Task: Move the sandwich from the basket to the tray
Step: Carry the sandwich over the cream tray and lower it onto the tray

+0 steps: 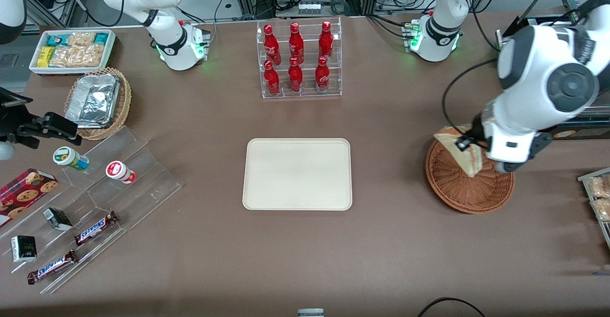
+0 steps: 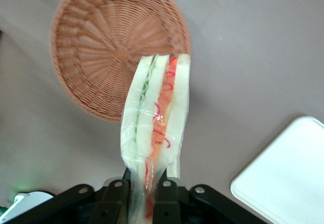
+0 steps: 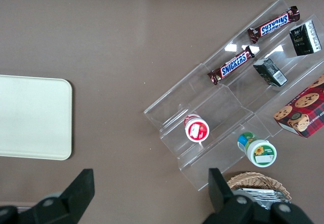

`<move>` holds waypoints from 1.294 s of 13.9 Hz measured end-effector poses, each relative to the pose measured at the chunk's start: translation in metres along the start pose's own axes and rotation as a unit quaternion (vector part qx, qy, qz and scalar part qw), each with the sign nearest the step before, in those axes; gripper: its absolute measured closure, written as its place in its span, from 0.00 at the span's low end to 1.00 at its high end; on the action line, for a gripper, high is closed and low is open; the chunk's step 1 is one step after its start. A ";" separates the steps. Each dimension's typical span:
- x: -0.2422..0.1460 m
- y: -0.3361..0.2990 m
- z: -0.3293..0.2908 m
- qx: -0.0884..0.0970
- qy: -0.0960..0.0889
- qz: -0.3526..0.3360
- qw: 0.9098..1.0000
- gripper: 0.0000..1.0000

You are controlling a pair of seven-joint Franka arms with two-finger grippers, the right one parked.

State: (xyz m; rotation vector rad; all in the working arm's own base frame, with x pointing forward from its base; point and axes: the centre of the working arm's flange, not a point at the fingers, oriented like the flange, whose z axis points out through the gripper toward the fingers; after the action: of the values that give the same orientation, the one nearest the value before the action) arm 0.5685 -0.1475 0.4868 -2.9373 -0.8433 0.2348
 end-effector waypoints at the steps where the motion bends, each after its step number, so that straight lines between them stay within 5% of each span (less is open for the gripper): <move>1: -0.015 0.015 0.000 0.001 0.002 0.016 1.000 0.84; 13: -0.164 0.200 0.097 -0.034 0.048 0.182 0.982 0.85; 18: -0.158 0.234 0.170 -0.038 0.064 0.193 0.978 0.85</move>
State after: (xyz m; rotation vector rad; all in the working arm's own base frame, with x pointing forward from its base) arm 0.5298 -0.4244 0.3126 -3.1229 -0.2655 0.0320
